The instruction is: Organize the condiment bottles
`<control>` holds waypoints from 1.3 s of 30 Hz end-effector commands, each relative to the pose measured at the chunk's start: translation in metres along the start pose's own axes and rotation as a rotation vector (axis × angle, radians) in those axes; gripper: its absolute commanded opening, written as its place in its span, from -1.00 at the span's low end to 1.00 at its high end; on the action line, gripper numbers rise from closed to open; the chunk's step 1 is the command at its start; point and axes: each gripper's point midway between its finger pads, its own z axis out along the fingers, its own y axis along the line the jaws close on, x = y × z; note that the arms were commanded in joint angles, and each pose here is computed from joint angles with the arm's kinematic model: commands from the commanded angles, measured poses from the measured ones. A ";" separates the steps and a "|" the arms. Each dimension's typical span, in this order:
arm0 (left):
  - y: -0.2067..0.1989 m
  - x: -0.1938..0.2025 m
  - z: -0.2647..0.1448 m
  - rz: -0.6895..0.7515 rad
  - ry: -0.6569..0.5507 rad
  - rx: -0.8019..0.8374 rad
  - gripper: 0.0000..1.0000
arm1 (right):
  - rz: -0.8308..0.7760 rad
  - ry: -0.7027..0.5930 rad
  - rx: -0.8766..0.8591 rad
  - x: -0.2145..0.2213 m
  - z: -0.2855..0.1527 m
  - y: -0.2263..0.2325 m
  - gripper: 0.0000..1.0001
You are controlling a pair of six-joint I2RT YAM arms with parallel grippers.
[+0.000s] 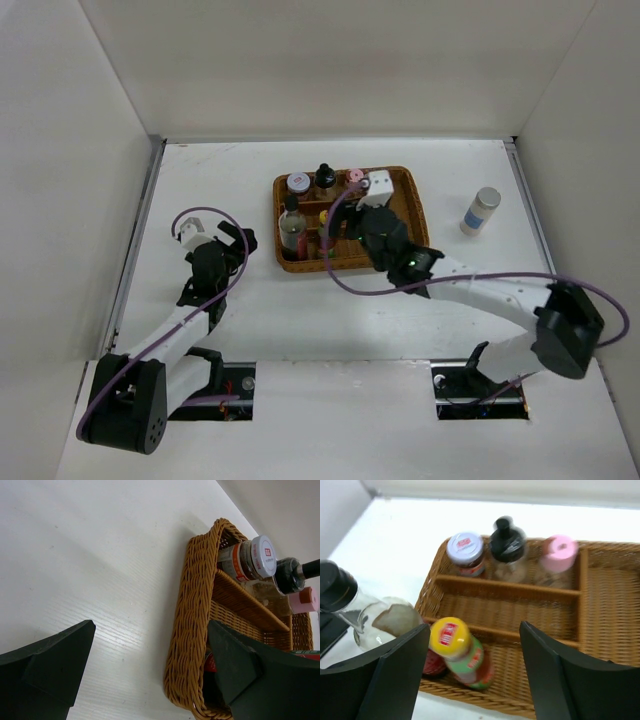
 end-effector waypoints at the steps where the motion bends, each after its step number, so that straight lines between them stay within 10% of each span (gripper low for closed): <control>1: -0.010 -0.011 -0.001 -0.023 -0.038 0.045 1.00 | 0.081 -0.126 0.083 -0.053 -0.019 -0.045 0.63; 15: -0.013 -0.009 -0.001 -0.027 -0.025 0.056 1.00 | 0.101 -0.145 0.957 -0.065 -0.047 -0.360 1.00; 32: -0.012 -0.004 0.003 -0.023 -0.019 0.044 1.00 | 0.221 0.069 0.957 0.003 -0.013 -0.411 0.99; 35: -0.011 -0.004 0.003 -0.025 -0.015 0.045 1.00 | 0.235 0.077 0.939 0.006 -0.008 -0.408 0.82; 39: -0.010 -0.003 0.004 -0.022 -0.011 0.039 1.00 | 0.238 0.023 0.939 -0.010 -0.015 -0.403 0.04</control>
